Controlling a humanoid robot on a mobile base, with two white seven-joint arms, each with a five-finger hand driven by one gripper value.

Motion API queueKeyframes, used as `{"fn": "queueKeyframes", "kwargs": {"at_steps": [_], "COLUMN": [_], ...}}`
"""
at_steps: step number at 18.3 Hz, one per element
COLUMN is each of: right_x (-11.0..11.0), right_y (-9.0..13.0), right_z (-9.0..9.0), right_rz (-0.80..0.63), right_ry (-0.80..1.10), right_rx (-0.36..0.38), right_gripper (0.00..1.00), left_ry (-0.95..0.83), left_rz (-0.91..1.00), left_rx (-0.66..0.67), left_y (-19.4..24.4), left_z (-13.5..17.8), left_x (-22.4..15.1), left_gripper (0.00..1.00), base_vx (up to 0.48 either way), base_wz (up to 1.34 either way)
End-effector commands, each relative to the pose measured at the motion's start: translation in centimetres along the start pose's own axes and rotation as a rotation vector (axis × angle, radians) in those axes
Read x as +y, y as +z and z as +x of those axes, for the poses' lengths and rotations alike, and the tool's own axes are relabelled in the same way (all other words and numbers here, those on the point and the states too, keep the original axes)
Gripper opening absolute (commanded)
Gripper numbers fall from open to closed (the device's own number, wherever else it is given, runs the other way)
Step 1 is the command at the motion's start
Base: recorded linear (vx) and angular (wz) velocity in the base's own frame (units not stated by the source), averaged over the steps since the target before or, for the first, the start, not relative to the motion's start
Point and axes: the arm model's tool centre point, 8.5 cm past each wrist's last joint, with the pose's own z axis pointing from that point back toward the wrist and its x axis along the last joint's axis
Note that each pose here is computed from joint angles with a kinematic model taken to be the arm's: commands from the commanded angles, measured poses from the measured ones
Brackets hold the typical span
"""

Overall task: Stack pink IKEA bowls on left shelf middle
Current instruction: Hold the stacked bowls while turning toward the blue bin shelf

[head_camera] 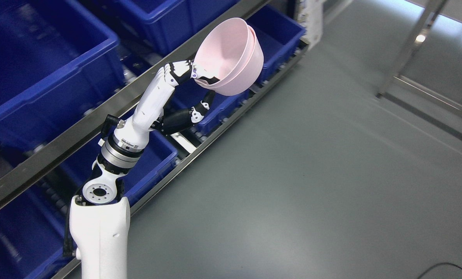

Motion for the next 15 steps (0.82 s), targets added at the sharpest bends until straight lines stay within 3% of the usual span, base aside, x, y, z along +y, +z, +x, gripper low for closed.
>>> {"fn": "queueKeyframes", "kwargs": {"at_steps": [1, 9, 15], "right_x": [-1.1, -1.1, -1.1], "right_y": [0.1, 0.1, 0.1], "right_z": [0.2, 0.2, 0.2], "right_rz": [-0.017, -0.017, -0.017], "right_ry": [0.003, 0.003, 0.003], "right_rx": [-0.002, -0.002, -0.002], "right_gripper": [1.0, 1.0, 1.0], "left_ry": [-0.024, -0.073, -0.07], "left_rz": [-0.034, -0.029, -0.113], "left_rx": [-0.066, -0.141, -0.068], "left_y": [-2.2, -10.4, -11.5], "left_z": [1.0, 2.8, 2.2], "left_x": [0.5, 5.6, 3.7], "left_gripper": [0.03, 0.04, 0.05], "base_vx": [-0.06, 0.025, 0.09], "base_wz": [1.03, 0.85, 0.44]}}
